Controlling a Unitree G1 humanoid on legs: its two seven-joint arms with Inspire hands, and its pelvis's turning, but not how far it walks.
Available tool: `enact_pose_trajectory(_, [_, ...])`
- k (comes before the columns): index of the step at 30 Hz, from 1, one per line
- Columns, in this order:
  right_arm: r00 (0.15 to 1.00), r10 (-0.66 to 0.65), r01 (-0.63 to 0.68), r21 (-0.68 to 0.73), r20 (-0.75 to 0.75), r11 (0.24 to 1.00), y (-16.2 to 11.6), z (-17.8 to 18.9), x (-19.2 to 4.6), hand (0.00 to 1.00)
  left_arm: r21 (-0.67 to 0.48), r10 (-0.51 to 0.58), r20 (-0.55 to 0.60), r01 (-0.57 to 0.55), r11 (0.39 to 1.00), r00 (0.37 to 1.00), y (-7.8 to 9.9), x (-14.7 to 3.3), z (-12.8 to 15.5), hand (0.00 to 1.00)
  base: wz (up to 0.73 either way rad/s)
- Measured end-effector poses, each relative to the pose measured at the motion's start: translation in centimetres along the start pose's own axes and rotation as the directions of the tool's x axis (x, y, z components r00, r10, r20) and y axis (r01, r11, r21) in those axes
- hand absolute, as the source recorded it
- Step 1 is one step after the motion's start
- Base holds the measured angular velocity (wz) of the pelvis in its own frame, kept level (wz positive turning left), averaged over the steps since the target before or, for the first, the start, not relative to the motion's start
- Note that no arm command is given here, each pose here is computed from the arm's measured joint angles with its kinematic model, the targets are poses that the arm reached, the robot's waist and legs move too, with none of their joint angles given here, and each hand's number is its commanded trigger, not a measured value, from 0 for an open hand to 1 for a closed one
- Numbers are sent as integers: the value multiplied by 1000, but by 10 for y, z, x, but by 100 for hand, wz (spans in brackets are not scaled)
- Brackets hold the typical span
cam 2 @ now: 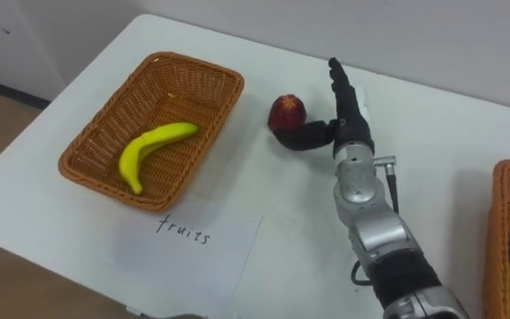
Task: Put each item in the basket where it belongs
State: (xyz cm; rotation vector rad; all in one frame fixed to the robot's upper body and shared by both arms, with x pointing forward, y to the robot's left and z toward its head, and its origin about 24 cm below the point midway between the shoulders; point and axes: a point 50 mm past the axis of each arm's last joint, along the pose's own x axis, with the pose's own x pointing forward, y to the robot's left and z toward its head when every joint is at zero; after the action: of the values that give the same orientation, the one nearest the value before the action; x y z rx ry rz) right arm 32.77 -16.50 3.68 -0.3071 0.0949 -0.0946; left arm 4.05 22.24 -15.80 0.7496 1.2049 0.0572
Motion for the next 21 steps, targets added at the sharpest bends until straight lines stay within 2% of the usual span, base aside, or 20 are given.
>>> enact_pose_trajectory(11, [1000,-5,5,-1,-21,1000,4,-5,-1,0,3,-11,-37,12,1000,999,-3,-2,-12,0,1])
enact_pose_trajectory(16, [998,62,-60,-96,18,994,17,-1,-4,0,-10,-26,-51,25,1000,998,-1,-1,-13,0,2])
enact_pose_trajectory(21, [996,88,-85,-112,24,990,20,-1,-5,0,-18,-34,-48,33,999,998,1,0,-12,0,0])
